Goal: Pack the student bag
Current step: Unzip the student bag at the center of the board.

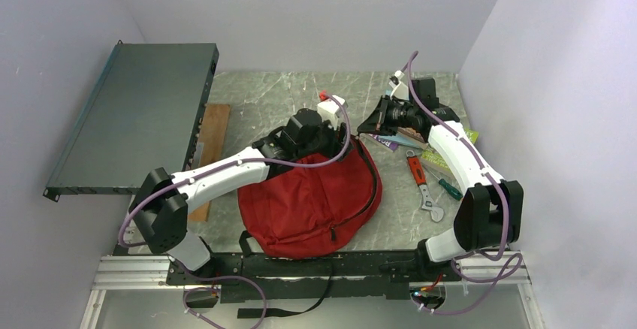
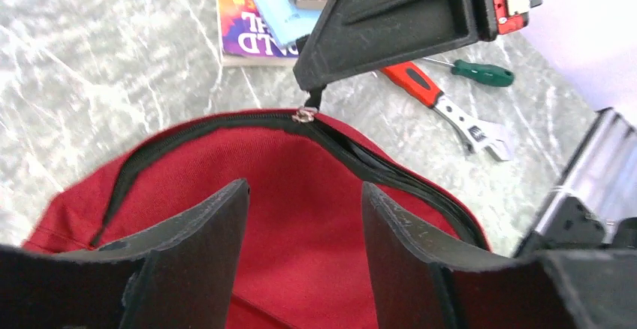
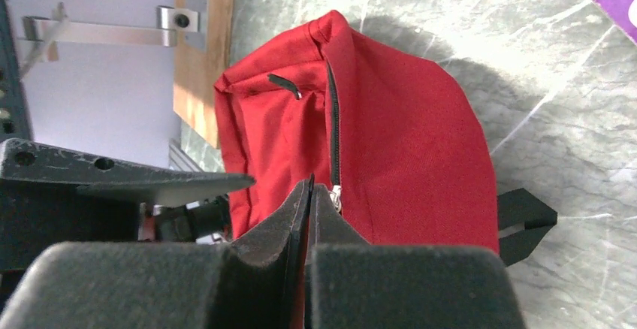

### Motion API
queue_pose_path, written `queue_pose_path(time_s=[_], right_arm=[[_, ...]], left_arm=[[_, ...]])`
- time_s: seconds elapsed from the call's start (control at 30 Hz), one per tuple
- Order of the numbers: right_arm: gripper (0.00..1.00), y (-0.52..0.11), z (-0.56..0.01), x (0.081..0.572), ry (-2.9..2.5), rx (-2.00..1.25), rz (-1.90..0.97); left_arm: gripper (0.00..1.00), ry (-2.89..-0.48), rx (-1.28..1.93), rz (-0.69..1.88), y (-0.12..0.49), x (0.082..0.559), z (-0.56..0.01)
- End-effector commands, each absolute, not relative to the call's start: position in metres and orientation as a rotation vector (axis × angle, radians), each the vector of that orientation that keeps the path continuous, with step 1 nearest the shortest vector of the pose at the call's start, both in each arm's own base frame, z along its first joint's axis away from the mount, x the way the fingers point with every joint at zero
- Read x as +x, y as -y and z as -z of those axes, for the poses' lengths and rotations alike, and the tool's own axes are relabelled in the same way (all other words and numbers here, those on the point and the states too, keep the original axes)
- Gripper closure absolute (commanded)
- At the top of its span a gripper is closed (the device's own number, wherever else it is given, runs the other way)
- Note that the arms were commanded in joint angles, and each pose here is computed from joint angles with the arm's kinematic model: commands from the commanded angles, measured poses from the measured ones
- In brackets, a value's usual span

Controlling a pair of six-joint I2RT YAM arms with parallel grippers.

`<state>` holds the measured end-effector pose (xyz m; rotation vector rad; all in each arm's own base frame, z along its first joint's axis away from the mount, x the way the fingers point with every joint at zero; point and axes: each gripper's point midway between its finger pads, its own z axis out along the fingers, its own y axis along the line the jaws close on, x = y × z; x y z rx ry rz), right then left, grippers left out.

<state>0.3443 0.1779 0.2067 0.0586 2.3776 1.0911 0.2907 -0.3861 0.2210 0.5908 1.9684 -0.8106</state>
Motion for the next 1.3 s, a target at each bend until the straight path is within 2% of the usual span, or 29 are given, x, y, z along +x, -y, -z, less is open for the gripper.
queue_pose_path(time_s=[0.0, 0.2, 0.33, 0.4, 0.53, 0.67, 0.7, 0.73, 0.83, 0.93, 1.03, 1.17, 1.27], right_arm=[[1.00, -0.188, -0.238, 0.342, -2.270, 0.067, -1.221], [1.00, -0.190, -0.239, 0.337, -2.262, 0.083, -1.253], [1.00, -0.192, -0.241, 0.335, -2.257, 0.086, -1.271], [1.00, -0.193, -0.243, 0.334, -2.251, 0.083, -1.278], [1.00, -0.194, -0.241, 0.333, -2.261, 0.086, -1.277], [1.00, -0.187, -0.235, 0.334, -2.284, 0.094, -1.192], [0.94, -0.176, -0.228, 0.336, -2.311, 0.118, -1.090], [0.83, -0.165, -0.225, 0.338, -2.329, 0.137, -0.985], [0.50, -0.132, -0.210, 0.333, -2.368, 0.200, -0.739], [0.29, -0.106, -0.197, 0.323, -2.362, 0.245, -0.575], [0.24, -0.099, -0.191, 0.313, -2.323, 0.208, -0.517], [0.26, -0.147, -0.193, 0.303, -2.282, -0.123, -0.483], [0.29, -0.173, -0.189, 0.304, -2.296, -0.248, -0.402]], left_arm=[[0.40, -1.707, 0.621, 0.736, 0.398, 0.317, -0.250], [0.51, -1.653, 0.689, 0.765, 0.422, 0.325, -0.253], [0.53, -1.646, 0.680, 0.841, 0.435, 0.324, -0.252], [0.56, -1.665, 0.672, 0.831, 0.439, 0.329, -0.248], [0.72, -1.667, 0.659, 0.839, 0.447, 0.335, -0.248], [0.95, -1.700, 0.652, 0.829, 0.448, 0.339, -0.243], [0.97, -1.709, 0.650, 0.826, 0.447, 0.339, -0.241], [1.00, -1.716, 0.649, 0.824, 0.445, 0.339, -0.239], [1.00, -1.747, 0.624, 0.845, 0.438, 0.342, -0.236], [1.00, -1.802, 0.581, 0.901, 0.432, 0.347, -0.231], [1.00, -1.853, 0.532, 0.972, 0.427, 0.349, -0.227], [1.00, -1.894, 0.470, 1.076, 0.426, 0.351, -0.228], [1.00, -1.915, 0.450, 1.136, 0.427, 0.350, -0.229]])
